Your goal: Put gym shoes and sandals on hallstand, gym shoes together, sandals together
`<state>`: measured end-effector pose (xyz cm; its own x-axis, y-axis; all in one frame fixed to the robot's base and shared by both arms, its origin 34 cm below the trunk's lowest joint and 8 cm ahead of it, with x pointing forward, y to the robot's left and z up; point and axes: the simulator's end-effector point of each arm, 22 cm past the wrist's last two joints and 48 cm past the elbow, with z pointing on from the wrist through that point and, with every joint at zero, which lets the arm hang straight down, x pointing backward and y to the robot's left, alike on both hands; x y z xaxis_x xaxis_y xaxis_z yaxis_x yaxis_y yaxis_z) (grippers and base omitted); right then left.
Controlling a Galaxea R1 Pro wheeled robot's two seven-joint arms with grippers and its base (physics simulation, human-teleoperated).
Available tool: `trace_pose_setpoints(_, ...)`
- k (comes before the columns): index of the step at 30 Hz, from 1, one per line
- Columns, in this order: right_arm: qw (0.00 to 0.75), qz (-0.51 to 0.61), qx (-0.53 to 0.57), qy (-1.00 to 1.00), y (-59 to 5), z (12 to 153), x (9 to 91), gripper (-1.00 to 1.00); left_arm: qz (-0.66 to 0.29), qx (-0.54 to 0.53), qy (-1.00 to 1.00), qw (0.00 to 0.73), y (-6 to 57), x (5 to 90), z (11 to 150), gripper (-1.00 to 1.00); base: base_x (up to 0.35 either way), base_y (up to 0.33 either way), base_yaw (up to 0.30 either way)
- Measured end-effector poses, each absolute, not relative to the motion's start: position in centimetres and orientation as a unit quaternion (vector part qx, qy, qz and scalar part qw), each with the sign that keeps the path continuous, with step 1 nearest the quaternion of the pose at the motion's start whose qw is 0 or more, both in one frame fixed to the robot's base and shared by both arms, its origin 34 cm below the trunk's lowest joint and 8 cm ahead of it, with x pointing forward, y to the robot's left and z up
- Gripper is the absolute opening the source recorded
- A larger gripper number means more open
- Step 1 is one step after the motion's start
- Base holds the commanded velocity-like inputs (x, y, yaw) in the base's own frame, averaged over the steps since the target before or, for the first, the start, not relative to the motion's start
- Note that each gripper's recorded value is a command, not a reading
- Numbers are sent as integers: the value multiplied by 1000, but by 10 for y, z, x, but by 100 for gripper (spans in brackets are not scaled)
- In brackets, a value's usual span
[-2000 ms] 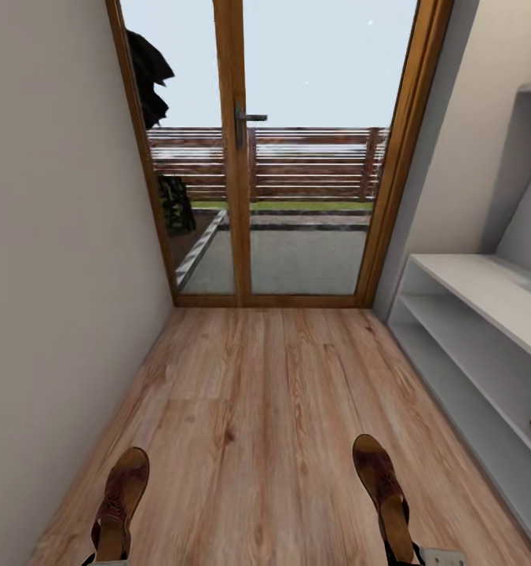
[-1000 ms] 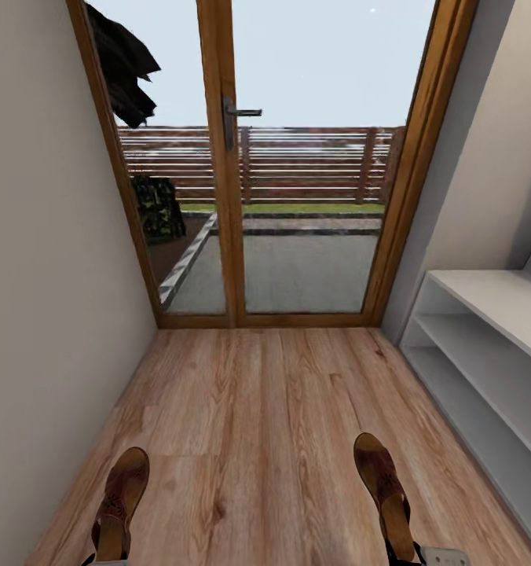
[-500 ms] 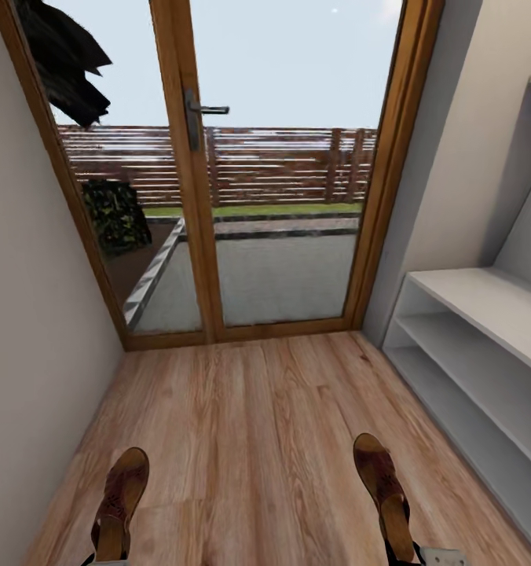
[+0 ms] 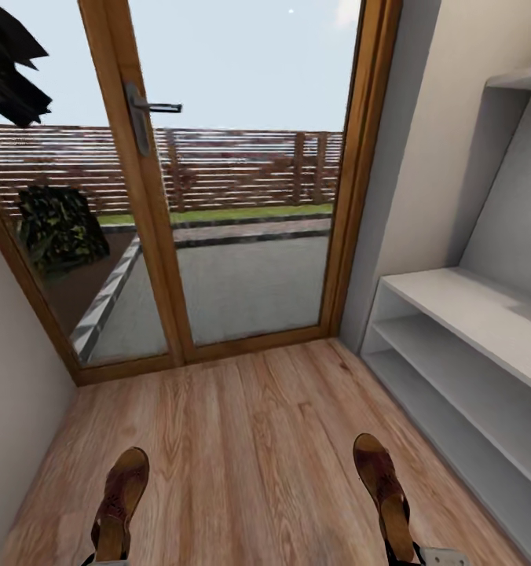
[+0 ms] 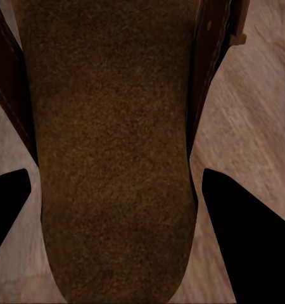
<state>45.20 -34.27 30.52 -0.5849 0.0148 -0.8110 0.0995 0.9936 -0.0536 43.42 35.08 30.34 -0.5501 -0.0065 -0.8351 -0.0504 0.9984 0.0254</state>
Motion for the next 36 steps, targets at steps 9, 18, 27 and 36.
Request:
trace_pose_setpoints(9,457,-46,32,888,-343,307,454,-100,23,-16,879,476,351,436,305,-100,334,94,-257)
trace_pose_setpoints(18,460,-46,32,886,-343,309,455,-100,23,-16,877,479,351,437,307,-100,304,193,-257)
trace_pose_setpoints(27,462,-46,32,885,-343,311,457,-100,23,-15,876,481,350,439,309,-100,149,116,-257)
trace_pose_setpoints(36,464,-46,32,884,-343,313,458,-100,23,-15,875,484,350,440,310,-100,12,9,-257)
